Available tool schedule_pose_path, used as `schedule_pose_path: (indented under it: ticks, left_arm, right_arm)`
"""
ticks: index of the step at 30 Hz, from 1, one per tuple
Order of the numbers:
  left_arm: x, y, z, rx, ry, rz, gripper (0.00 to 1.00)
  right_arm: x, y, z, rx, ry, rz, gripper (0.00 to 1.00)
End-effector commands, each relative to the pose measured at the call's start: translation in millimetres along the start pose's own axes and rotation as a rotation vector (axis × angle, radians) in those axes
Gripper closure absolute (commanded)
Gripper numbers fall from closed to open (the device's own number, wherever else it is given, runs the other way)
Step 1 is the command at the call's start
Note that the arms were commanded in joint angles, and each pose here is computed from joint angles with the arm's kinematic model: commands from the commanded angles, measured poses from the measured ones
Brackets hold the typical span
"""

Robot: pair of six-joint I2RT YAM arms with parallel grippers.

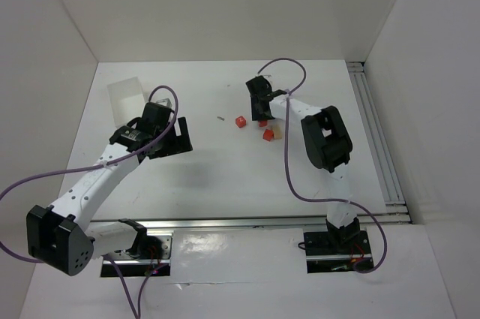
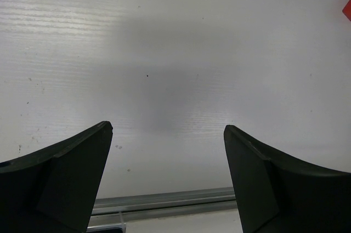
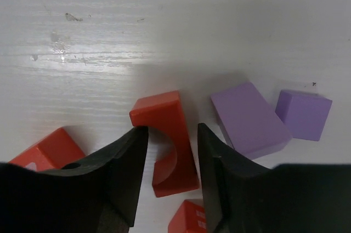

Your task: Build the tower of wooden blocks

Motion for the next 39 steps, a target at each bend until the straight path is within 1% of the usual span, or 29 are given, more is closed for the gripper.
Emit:
schedule_pose_path:
  ticks: [1,3,4,5,8,10,11,12,13,14,15,19,21,22,23,24,25,28,30,32,35,37,39]
  left_arm:
    - [-3,1,3,0.018,-0.026,-0.014,0.05]
    - [-3,1,3,0.018,-0.026,-0.014,0.05]
    - [-3,1,3,0.018,-0.026,-0.014,0.05]
    - [-3,1,3,0.018,-0.026,-0.014,0.05]
    - [-1,1,2,0.018,-0.012,-0.017,0.05]
    - [-3,-1,5,0.018,-0.019,-0.023,0.05]
    - [-3,-1,5,0.018,-0.019,-0.023,0.05]
    - [-3,0,5,0.027,-0.025,-0.016,0.05]
    - [-2,0,6,0.027,-0.032,-0.007,0.05]
    - [-5,2,6,0.026,-0.042,0.002,0.05]
    - [-5,2,6,0.026,-0.042,0.002,0.05]
    - [-10,7,7,0.029,-0.057,0.021,0.05]
    - [-10,7,7,0.029,-0.057,0.021,0.05]
    - [-12,8,8,0.028,-0.08,0.032,0.05]
    - [-12,10,7,0.029,-0.078,0.046,0.05]
    - [-15,13,8,0.01,-0.089,0.057,0.05]
    - [-14,14,9,-0.016,-0.101,0.084,0.06]
    - [-26,16,11,-0.04,-0.148,0.065,0.06]
    - [-30,20,18,-0.062,-0.185,0.081,0.06]
    - [-37,22,20,-0.061,-0.189,0.11,0.06]
    - [-37,23,22,-0.058,-0.184,0.125,0.06]
    - [-40,23,22,-0.06,-0.188,0.11,0.06]
    - [-40,22,23,-0.07,-0.201,0.081,0.06]
  right_arm:
    - [0,-2,11,0.006,-0.033,-0.006,0.56]
    - [-2,-3,11,0.008,-0.039,-0.005,0.66]
    - [-6,-5,10,0.008,-0.042,-0.015,0.75]
    - [-9,-6,13,0.011,-0.052,-0.024,0.79]
    - [-22,-12,14,0.038,-0.07,-0.047,0.85]
    - [-38,-5,17,0.03,-0.107,-0.052,0.85]
    - [-41,-4,12,0.015,-0.098,-0.074,0.85]
    - [-48,-5,14,0.003,-0.114,-0.119,0.85]
    - [-49,0,7,-0.022,-0.098,-0.133,0.85]
    - [-54,1,9,-0.024,-0.115,-0.165,0.85]
    - [-54,2,3,-0.041,-0.099,-0.184,0.85]
    - [-64,14,-5,-0.119,-0.102,-0.256,0.85]
    - [-69,25,-10,-0.166,-0.102,-0.275,0.85]
    - [-69,29,-10,-0.178,-0.107,-0.297,0.85]
    - [-71,41,-13,-0.215,-0.099,-0.302,0.85]
    - [-73,45,-16,-0.235,-0.096,-0.318,0.85]
    - [-74,48,-20,-0.261,-0.097,-0.363,0.85]
    - [-77,65,-35,-0.327,-0.09,-0.432,0.85]
    - [-78,75,-50,-0.379,-0.071,-0.488,0.85]
    - [-71,81,-63,-0.408,-0.057,-0.548,0.85]
    - [-74,91,-78,-0.468,-0.032,-0.576,0.85]
    - [-76,96,-86,-0.477,-0.045,-0.6,0.84]
    - [-76,100,-99,-0.506,-0.028,-0.616,0.84]
Point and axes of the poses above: each gripper's point midway between its finger pads, its own x axis out along the fingers, its own y axis along the line the jaws close on, z = x × y, the point moved 10 cm from there along -x, back along the fingers, and after that the axes turned 10 degrees about -x, right-handed, at the moved point
